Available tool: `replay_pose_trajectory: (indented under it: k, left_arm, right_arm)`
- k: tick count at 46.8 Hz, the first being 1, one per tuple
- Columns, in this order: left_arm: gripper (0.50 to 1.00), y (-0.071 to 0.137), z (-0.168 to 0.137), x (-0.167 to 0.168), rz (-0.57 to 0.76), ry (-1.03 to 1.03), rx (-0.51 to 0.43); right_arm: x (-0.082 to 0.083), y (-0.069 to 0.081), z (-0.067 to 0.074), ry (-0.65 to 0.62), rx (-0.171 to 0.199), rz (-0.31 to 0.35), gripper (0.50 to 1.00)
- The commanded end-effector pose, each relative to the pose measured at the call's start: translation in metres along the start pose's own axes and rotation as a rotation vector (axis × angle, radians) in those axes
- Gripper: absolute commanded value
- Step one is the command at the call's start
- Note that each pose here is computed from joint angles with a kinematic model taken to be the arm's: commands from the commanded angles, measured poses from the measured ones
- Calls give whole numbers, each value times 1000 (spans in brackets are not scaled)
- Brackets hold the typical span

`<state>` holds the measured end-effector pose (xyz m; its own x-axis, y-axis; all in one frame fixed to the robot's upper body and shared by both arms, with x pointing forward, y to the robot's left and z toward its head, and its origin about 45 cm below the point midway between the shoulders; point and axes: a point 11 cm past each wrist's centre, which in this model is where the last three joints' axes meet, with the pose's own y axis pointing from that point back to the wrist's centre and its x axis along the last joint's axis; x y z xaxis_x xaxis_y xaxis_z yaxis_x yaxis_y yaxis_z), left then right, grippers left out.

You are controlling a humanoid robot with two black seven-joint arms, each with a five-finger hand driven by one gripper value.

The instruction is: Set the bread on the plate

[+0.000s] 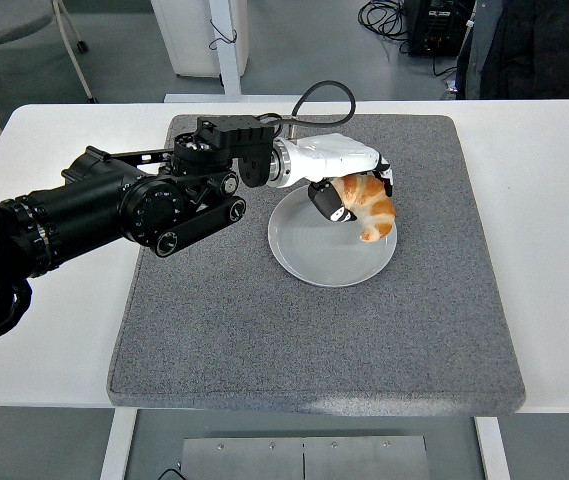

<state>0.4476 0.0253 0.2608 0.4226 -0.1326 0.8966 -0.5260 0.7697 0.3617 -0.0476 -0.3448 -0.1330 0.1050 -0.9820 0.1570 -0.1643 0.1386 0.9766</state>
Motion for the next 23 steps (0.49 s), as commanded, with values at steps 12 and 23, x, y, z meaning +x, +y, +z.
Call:
replay_pose_trajectory:
  k: [12, 23]
  left_arm:
    - [500, 3, -16, -23, -13, 16, 39]
    - [500, 4, -21, -35, -20, 17, 47]
  right_arm:
    - [0, 0, 0, 0, 0, 0, 1000]
    - [0, 0, 0, 0, 0, 0, 1000]
